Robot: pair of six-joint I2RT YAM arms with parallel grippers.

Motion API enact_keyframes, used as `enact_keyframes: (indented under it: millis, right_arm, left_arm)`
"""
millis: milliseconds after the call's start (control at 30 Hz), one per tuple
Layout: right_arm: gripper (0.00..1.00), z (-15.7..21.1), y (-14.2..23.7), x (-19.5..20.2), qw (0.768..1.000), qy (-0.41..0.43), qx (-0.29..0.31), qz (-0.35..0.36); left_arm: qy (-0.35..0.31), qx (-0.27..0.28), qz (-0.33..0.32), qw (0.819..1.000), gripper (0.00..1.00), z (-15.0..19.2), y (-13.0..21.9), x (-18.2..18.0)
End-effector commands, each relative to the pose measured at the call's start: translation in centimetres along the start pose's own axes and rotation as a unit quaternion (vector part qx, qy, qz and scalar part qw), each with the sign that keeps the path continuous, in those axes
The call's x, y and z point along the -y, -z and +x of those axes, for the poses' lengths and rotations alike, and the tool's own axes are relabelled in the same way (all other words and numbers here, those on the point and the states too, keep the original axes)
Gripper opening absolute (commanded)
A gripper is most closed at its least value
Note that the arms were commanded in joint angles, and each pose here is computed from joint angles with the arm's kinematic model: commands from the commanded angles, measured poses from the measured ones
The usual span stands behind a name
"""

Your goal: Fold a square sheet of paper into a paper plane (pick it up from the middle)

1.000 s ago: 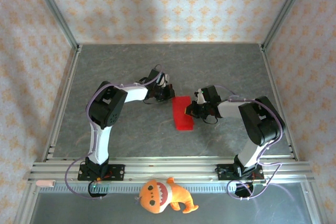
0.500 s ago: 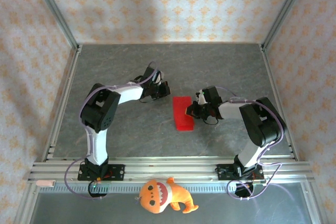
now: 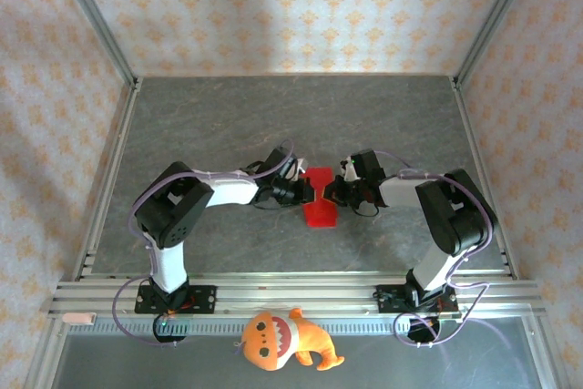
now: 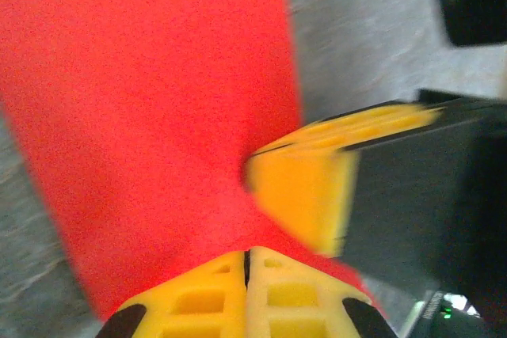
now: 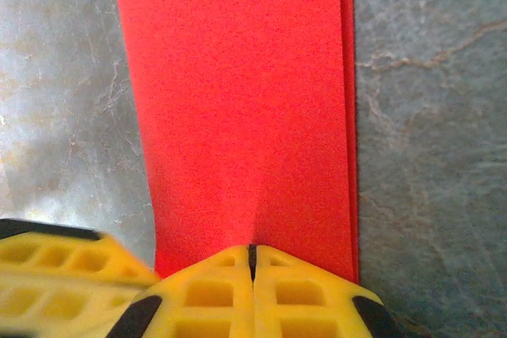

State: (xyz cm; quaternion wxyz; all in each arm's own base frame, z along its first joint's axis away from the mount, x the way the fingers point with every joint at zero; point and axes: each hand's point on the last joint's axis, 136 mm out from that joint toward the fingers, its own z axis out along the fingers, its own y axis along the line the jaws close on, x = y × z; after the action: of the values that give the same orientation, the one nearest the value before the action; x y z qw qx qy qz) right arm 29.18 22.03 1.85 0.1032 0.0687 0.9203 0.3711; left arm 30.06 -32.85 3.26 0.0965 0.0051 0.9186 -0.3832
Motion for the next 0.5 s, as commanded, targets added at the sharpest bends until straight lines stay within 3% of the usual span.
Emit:
enact_keyframes:
  millis: [0, 300, 467]
  right_arm:
    - [0.0, 2.3, 0.1, 5.2, 0.994, -0.045, -0.015, 0.096]
    - [0.0, 2.7, 0.0, 5.9, 0.993, -0.048, -0.017, 0.106]
    - [0.0, 2.6, 0.1, 6.0, 0.993, -0.048, -0.014, 0.106]
  left_arm:
    - [0.012, 0.002, -0.002, 1.0, 0.02, 0.4, -0.4, -1.3]
    - [-0.004, -0.02, -0.097, 0.995, 0.02, 3.4, 0.2, -6.7]
    - [-0.013, 0.0, -0.059, 0.998, 0.02, 2.6, 1.6, -4.1]
